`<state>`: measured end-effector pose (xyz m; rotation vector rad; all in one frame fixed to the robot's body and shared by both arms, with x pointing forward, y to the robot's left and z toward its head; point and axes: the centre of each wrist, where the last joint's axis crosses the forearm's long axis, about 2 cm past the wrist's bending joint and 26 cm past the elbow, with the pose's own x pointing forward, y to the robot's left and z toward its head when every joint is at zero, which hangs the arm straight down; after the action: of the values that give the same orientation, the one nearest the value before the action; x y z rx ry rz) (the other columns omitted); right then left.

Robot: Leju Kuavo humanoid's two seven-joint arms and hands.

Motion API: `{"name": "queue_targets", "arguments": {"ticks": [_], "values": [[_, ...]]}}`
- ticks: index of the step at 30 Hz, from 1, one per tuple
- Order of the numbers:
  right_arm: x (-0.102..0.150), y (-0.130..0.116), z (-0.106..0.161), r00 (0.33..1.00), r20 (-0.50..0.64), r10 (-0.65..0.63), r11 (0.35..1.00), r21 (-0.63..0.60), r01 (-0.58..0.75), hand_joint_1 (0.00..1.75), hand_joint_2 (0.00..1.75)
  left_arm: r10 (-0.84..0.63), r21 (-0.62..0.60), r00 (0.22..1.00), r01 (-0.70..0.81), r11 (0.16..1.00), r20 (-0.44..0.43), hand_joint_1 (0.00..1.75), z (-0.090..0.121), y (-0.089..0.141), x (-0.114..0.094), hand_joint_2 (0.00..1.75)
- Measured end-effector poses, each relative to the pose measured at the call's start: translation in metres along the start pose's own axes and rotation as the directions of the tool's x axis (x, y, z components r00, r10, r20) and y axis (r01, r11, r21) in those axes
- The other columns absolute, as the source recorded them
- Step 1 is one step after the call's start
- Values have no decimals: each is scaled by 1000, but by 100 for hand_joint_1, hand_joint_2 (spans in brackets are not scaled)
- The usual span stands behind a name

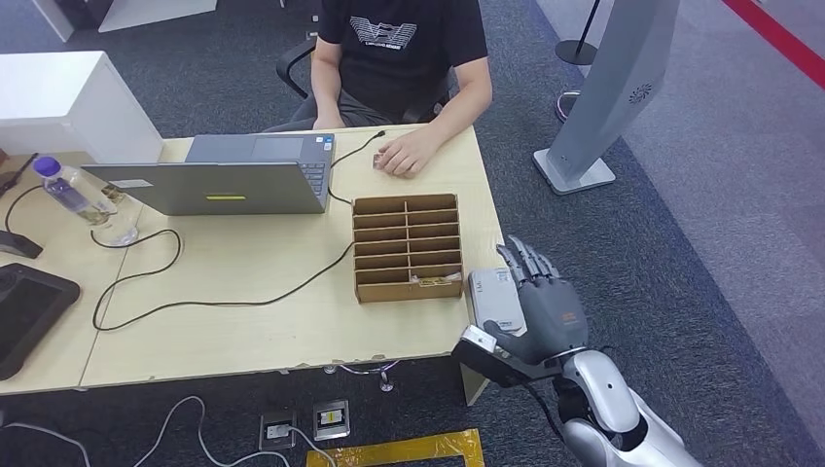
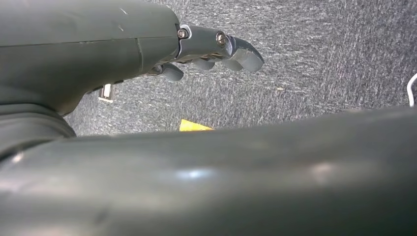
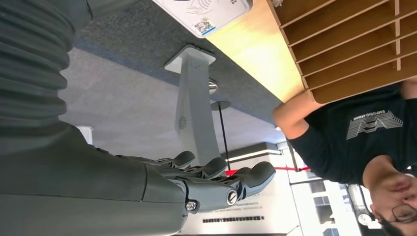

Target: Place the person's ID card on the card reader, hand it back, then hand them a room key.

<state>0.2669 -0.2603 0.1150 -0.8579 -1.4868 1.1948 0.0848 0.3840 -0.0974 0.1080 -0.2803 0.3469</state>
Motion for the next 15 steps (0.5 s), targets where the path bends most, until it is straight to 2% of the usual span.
{"name": "queue_targets", "arguments": {"ticks": [7, 15], "values": [[20, 7, -12, 996, 49, 75, 996, 44, -77, 0, 175, 3, -2, 1000, -3, 1000, 7, 0, 0, -1, 1, 0], [42, -2, -31, 988, 112, 109, 990, 74, -118, 0, 175, 6, -9, 1000, -6, 1000, 16, 0, 0, -1, 1, 0]]}}
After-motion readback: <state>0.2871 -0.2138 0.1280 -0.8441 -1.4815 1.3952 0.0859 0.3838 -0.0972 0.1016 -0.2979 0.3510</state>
